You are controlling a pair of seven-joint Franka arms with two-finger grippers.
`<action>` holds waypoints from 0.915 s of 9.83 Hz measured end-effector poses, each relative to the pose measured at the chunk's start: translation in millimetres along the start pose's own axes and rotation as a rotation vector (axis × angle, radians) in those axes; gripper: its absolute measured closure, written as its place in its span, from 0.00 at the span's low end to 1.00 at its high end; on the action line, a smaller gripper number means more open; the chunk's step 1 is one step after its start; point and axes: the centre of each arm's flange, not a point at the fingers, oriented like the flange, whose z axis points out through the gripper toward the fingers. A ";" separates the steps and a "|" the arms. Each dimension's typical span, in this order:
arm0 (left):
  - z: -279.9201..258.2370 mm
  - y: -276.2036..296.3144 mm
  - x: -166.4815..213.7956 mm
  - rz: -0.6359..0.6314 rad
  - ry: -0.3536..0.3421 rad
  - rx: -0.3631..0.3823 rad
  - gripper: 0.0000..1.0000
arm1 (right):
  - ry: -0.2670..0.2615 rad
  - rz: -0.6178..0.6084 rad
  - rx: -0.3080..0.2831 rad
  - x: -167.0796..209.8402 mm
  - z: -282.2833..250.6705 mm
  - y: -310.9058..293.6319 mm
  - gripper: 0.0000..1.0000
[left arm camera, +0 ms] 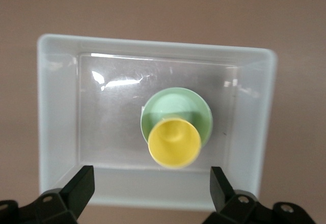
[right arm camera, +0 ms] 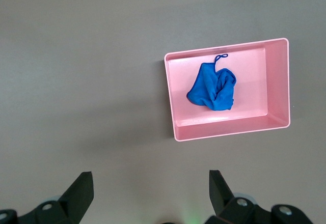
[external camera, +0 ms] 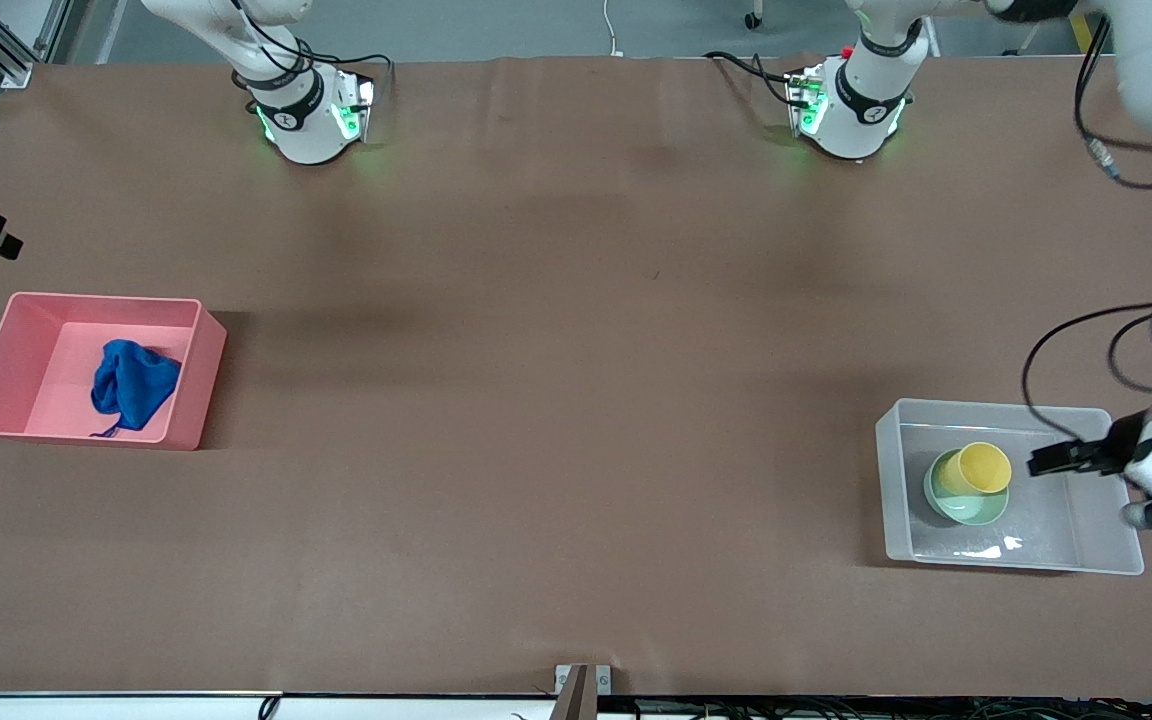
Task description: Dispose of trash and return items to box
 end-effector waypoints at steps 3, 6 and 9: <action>-124.1 63.7 -64.7 0.033 0.009 0.001 0.00 | 0.000 0.000 0.000 0.1 0.1 0.0 0.00; -216.8 95.3 -141.2 0.069 -0.003 -0.010 0.00 | 0.000 0.000 0.000 0.1 0.2 0.1 0.00; -266.1 100.2 -179.8 0.077 0.034 -0.008 0.00 | 0.000 0.000 0.000 0.1 0.3 0.1 0.00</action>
